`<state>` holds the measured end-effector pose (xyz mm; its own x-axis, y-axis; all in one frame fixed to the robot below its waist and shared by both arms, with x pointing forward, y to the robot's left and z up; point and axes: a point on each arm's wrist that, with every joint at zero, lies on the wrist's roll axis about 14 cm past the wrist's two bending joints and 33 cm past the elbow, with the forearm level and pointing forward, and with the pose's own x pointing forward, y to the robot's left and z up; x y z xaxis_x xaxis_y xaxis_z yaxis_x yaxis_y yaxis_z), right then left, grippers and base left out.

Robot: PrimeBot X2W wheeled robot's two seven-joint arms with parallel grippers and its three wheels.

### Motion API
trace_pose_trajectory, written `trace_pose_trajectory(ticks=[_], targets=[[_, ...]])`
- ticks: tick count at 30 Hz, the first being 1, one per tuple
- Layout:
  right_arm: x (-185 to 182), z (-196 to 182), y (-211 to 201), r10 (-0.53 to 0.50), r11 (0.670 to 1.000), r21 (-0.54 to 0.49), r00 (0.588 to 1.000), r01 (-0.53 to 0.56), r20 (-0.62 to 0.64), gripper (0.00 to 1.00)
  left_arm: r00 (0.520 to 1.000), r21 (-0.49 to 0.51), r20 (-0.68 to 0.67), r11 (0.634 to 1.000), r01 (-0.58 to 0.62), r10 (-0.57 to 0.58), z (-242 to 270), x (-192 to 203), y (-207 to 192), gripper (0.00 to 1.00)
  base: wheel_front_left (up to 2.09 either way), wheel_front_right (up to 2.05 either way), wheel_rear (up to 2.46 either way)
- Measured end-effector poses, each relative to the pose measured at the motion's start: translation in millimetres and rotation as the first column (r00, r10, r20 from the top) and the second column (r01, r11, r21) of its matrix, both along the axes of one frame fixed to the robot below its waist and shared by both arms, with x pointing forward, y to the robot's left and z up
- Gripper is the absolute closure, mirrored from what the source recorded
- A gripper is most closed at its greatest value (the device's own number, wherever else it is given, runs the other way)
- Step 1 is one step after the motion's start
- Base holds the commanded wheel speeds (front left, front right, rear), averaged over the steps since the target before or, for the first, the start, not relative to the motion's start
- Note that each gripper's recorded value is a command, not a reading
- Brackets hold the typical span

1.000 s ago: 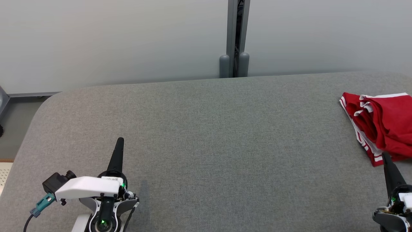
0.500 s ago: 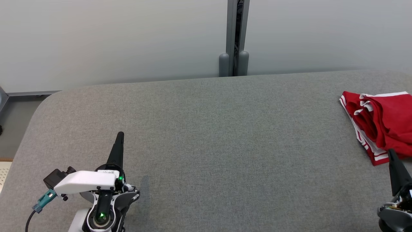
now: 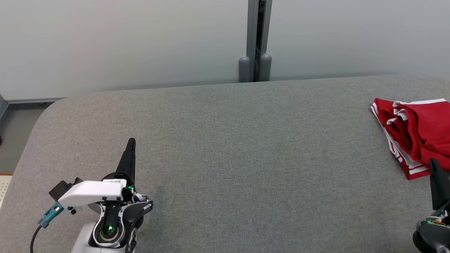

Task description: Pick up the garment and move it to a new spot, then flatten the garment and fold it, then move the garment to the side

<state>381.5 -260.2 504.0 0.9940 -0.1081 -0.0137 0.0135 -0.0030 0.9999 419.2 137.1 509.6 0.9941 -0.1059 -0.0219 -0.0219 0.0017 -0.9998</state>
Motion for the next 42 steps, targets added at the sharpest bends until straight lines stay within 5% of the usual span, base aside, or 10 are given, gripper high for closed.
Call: trace_pose_trajectory(ticks=[42], targets=[[0.4,0.8,-0.1,0.001,1.000,0.007,1.000,-0.001,0.004,1.00,1.000,-0.003,0.006,1.000,0.001,-0.001,1.7,0.8,-0.4,1.00,0.00,0.00,0.00]])
